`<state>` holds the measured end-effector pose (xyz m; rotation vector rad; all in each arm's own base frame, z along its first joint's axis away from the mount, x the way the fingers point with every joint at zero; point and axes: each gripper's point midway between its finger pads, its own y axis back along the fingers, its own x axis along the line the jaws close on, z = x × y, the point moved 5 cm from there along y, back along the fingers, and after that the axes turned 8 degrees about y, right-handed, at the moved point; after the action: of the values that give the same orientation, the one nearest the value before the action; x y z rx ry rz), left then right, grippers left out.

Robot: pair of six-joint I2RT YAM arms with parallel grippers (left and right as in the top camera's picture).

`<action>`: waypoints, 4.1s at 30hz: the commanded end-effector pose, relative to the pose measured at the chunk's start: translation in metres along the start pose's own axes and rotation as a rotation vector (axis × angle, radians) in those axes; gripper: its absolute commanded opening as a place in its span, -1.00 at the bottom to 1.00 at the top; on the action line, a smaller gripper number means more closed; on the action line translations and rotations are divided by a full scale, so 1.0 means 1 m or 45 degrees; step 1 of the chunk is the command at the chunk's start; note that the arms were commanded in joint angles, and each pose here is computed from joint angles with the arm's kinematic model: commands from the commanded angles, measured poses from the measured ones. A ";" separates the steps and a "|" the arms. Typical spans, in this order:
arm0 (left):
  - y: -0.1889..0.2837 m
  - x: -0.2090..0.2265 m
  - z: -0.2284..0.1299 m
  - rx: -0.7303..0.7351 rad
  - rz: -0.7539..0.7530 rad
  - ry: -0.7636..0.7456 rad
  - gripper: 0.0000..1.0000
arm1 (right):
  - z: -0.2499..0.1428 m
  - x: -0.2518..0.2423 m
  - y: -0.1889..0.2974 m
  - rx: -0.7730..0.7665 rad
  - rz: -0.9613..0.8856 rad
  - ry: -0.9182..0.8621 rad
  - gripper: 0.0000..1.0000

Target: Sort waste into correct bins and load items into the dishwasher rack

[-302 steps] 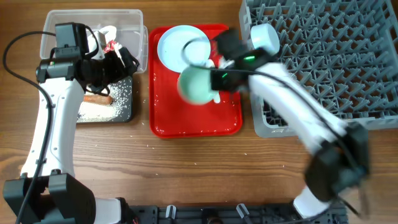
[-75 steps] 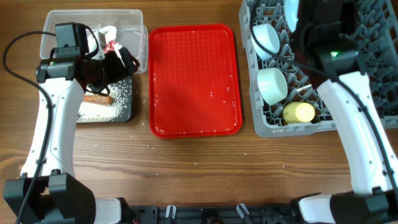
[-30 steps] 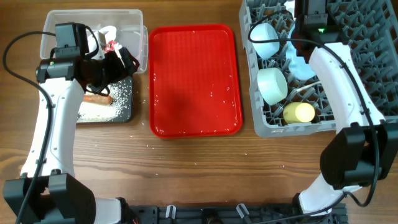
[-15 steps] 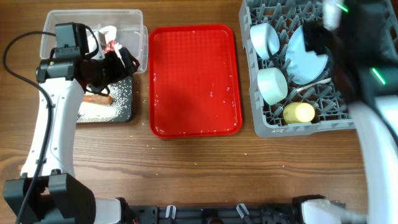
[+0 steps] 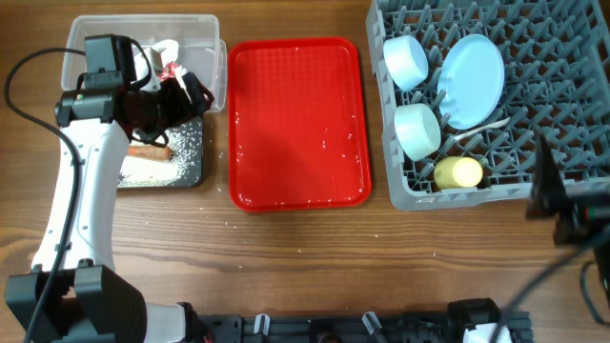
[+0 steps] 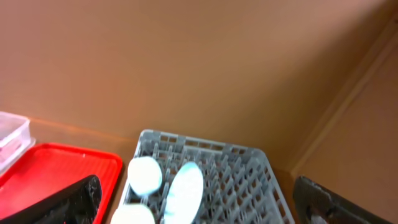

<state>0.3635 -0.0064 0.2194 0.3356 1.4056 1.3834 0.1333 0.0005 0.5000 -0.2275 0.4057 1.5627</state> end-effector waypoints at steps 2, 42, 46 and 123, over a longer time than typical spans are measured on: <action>0.000 0.000 0.004 -0.012 0.004 -0.011 1.00 | -0.008 0.017 -0.011 -0.009 0.122 0.015 0.99; 0.000 0.000 0.004 -0.012 0.004 -0.011 1.00 | -0.268 0.166 -0.091 -0.309 0.369 -0.172 1.00; 0.000 0.000 0.004 -0.012 0.004 -0.011 1.00 | -0.268 0.167 -0.092 -0.307 0.370 -0.172 1.00; 0.030 0.088 -0.157 -1.124 -0.394 -0.471 1.00 | -0.268 0.167 -0.092 -0.307 0.370 -0.172 0.99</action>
<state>0.1904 -0.0119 0.1637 -0.2051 0.4534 1.4398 0.1902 0.0471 0.1780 -0.2447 0.1606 1.8924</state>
